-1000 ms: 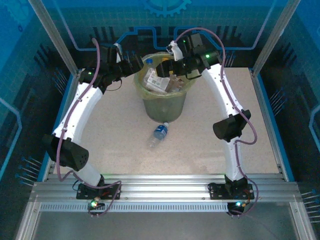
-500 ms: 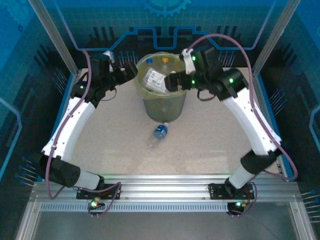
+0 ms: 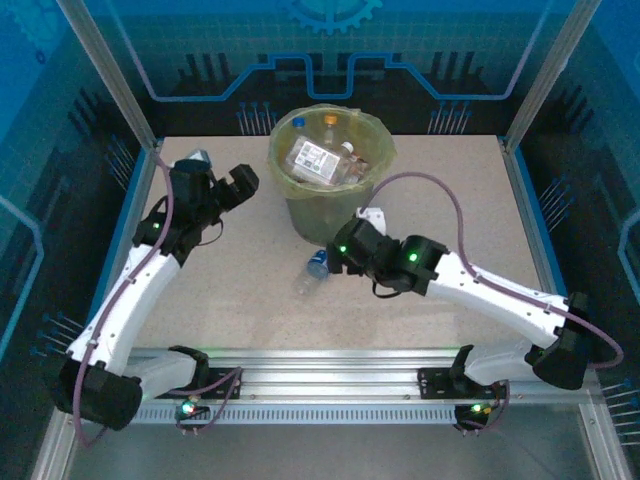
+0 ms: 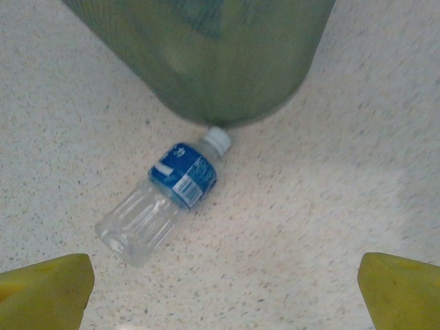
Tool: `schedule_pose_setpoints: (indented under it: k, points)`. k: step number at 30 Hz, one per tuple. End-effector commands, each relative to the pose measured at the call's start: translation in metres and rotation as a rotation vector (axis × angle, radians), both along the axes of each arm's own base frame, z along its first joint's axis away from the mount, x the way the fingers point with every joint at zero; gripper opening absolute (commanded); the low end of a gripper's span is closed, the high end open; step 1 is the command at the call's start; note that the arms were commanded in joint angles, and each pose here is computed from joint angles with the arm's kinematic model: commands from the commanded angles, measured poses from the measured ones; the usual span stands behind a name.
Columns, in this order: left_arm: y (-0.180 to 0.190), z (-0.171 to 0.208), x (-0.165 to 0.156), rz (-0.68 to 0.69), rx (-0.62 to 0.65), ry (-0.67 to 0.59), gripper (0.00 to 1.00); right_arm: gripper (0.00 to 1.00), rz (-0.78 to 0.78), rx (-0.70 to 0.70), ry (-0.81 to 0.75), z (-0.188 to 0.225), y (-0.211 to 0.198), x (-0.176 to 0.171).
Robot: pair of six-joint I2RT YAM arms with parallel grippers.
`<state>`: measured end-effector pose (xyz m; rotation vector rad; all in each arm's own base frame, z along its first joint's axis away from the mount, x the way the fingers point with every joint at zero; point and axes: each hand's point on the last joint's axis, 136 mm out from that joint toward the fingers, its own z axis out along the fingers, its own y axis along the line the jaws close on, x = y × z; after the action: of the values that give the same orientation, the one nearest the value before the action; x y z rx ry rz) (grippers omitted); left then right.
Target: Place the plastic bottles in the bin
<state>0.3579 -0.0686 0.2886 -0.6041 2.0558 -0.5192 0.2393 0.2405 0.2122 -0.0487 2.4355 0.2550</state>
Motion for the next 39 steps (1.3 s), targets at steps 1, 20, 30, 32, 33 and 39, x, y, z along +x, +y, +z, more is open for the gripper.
schedule_pose_setpoints:
  k: [1,20,30,32,33,39]
  points:
    - [0.014,-0.002,-0.003,0.072,-0.013,-0.029,0.99,1.0,-0.104,0.161,-0.013,-0.007,0.025,0.003]
    - [0.016,-0.041,-0.004,0.066,0.02,0.056,0.99,1.0,-0.142,0.136,0.192,-0.097,0.081,0.022]
    - [0.019,-0.049,-0.002,0.077,0.017,0.072,0.99,1.0,-0.159,0.06,0.272,-0.143,0.087,0.037]
    - [0.02,-0.05,-0.002,0.079,0.017,0.074,0.99,0.98,-0.162,0.042,0.284,-0.15,0.086,0.038]
    - [0.02,-0.05,-0.002,0.079,0.018,0.074,0.99,0.96,-0.163,0.038,0.29,-0.153,0.085,0.038]
    - [0.022,-0.051,-0.002,0.085,0.017,0.075,0.99,0.86,-0.164,0.002,0.322,-0.177,0.075,0.042]
